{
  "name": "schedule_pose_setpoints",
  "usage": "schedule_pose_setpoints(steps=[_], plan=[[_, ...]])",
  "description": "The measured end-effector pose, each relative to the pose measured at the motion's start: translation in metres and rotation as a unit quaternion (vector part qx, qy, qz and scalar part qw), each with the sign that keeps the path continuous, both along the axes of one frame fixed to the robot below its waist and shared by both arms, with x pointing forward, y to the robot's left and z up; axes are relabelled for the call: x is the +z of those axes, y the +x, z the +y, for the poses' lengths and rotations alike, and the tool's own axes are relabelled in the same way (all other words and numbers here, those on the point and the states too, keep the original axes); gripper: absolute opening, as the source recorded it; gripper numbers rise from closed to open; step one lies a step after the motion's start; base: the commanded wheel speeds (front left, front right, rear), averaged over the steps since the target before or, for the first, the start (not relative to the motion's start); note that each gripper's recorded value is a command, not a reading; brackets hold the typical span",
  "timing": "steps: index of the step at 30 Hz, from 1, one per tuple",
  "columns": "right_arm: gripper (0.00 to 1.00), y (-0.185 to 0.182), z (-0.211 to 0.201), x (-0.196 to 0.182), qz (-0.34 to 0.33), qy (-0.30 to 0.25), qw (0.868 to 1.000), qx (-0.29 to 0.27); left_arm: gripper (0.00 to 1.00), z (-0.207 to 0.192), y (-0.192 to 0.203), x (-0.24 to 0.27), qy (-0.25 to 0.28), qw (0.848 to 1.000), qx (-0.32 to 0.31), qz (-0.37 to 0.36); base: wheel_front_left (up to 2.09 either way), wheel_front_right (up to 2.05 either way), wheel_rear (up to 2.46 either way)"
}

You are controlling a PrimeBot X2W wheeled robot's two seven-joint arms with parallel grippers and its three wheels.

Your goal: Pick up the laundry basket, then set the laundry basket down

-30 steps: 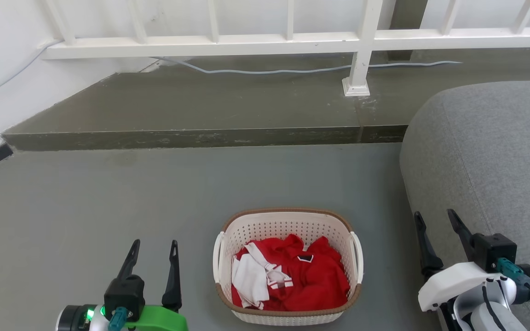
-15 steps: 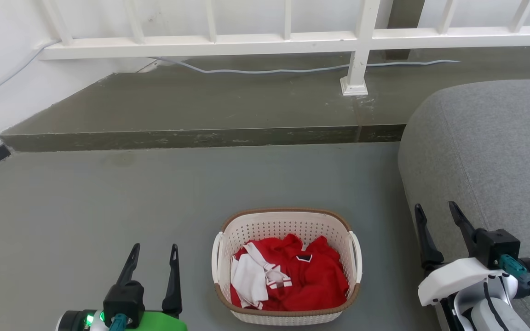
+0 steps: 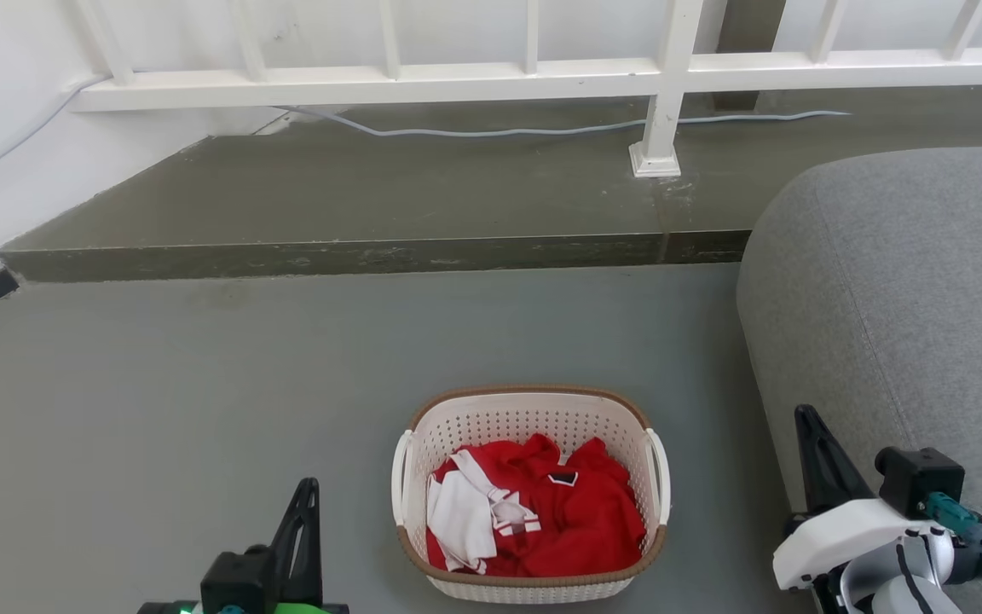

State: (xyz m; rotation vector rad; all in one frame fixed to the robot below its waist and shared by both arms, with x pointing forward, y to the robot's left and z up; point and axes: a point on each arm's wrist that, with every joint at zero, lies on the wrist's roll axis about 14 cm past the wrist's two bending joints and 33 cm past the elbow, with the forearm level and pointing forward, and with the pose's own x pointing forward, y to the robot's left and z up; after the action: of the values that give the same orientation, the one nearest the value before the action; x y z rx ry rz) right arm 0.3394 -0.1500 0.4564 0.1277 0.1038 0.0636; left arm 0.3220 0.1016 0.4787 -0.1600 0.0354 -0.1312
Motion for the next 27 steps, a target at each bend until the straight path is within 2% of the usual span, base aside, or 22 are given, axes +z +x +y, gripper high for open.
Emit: schedule_pose_setpoints(steps=[14,27], plan=[[0.0,0.002,-0.008,-0.005,0.03,0.109,0.993,-0.034,0.0,0.011,0.001,0.0,-0.108,0.993,0.029,0.023,0.0,0.0,0.0],[0.0,0.004,-0.017,-0.009,0.052,0.196,0.977,-0.061,0.0,0.029,0.005,-0.009,-0.196,0.977,0.061,0.06,0.0,0.0,0.0]])
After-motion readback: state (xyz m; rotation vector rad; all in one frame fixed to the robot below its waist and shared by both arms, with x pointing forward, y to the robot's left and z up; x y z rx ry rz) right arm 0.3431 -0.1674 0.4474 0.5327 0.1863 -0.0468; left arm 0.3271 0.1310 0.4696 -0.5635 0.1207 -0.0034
